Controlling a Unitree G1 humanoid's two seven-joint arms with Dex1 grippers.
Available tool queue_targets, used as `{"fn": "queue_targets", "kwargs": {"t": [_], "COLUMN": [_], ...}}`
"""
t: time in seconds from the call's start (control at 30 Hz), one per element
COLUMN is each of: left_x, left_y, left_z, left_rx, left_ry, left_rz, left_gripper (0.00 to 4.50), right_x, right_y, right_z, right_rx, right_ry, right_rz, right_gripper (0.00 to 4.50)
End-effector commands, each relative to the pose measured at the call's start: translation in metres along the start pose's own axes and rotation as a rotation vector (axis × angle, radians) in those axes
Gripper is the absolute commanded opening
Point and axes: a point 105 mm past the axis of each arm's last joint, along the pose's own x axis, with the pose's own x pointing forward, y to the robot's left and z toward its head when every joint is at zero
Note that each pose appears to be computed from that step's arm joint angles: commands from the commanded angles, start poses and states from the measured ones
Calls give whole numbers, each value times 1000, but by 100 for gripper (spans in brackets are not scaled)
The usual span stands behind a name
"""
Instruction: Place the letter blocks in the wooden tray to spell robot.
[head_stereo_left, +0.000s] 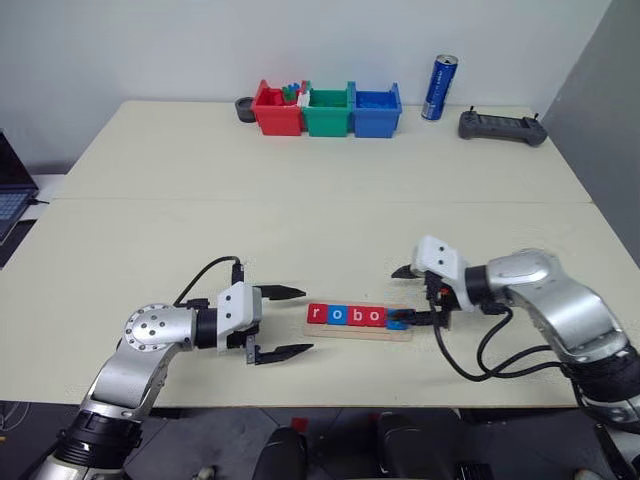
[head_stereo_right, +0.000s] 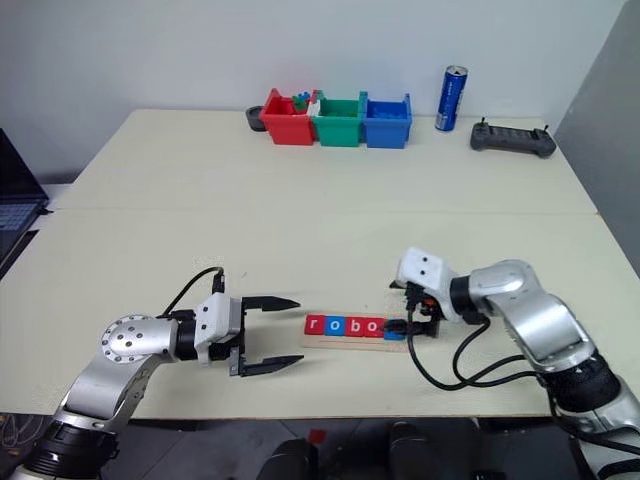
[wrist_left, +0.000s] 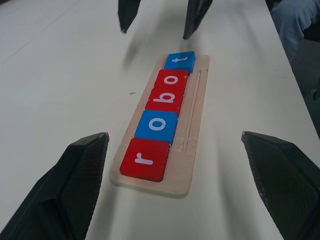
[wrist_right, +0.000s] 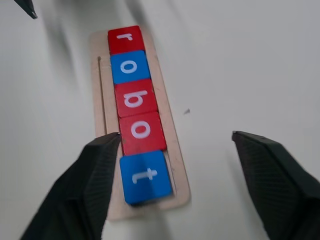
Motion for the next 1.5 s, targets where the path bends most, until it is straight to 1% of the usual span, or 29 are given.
{"fn": "queue_targets", "kwargs": {"t": [0.03,0.07,0.1,0.13,0.23,0.27,0.43,0.57,0.77,1.1,1.3,1.5], "left_x": [-5,-5,-5,-4,-1,0,4,6,7,7,1,-6], "left_y": [3,3,4,4,7,8,12,12,13,12,11,10], "left_z": [4,3,3,3,7,9,18,23,29,25,19,14], "left_rx": [29,30,31,32,39,41,50,53,55,50,40,20], "left_ry": [-7,-7,-6,-7,-10,-12,-17,-18,-19,-19,-11,-12], "left_rz": [12,12,11,10,5,3,-3,-5,0,4,10,15], "left_gripper": [450,450,450,450,450,450,450,450,450,450,450,450], "right_x": [-7,-7,-5,-4,4,6,16,21,28,33,16,-5], "right_y": [16,20,24,27,32,34,37,33,27,21,25,23], "right_z": [-1,-3,-4,-4,-3,-4,-11,-13,-11,-5,8,16], "right_rx": [-10,-5,-2,-1,1,1,8,0,2,7,10,-21], "right_ry": [-2,1,0,-4,-20,-18,11,24,12,-9,-58,-117], "right_rz": [22,32,39,45,53,55,70,60,50,35,55,7], "right_gripper": [238,205,160,127,9,4,4,4,4,4,4,4]}}
